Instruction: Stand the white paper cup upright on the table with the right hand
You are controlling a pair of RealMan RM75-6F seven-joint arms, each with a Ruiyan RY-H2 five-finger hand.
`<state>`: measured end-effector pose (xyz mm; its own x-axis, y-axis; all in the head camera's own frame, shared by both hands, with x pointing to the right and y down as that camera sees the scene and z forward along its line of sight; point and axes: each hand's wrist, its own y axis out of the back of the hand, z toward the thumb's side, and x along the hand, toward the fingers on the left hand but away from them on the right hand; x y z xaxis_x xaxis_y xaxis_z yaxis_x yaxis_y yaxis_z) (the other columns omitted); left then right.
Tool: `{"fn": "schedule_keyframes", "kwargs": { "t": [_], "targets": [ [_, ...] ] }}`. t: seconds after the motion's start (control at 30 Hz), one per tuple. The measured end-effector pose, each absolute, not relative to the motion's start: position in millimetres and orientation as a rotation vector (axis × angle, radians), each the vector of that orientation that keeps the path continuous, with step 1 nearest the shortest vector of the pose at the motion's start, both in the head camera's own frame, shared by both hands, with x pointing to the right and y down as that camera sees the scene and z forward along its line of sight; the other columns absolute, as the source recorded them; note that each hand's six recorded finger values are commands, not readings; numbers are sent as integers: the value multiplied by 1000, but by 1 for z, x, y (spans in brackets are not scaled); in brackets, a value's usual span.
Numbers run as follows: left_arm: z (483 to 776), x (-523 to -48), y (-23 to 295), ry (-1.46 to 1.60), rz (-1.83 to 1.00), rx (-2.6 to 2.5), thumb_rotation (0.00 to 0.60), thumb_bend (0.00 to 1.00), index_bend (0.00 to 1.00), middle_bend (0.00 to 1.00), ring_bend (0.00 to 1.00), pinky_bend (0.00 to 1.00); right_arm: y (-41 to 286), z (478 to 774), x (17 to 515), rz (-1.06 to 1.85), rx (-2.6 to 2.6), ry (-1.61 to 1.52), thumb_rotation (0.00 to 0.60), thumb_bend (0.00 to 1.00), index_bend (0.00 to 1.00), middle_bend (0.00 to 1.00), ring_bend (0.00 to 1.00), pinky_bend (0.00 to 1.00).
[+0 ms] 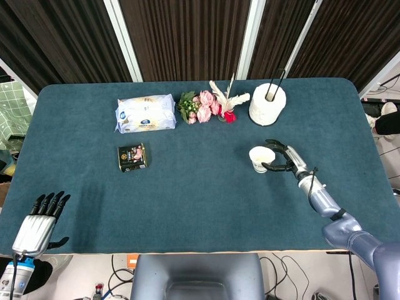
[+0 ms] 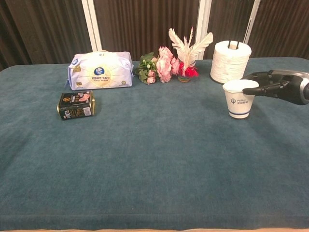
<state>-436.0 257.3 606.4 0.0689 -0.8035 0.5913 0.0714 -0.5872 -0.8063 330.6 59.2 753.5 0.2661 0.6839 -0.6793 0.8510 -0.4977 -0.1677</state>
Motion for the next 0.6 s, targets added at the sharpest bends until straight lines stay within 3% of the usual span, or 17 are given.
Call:
{"fn": "schedule_keyframes", "kwargs": {
  "t": [0.33,0.6],
  "targets": [
    [607,-436,257,733,-1617,-1651,599,41,0,1,0,0,67,758,339,-1113,2317,1406,600,289,373,82,35,130],
    [605,-434,257,735,-1609,-1651,599,41,0,1,0,0,69,754,347,-1137,2336,1410,599,273,228,56,35,130]
  ]
}}
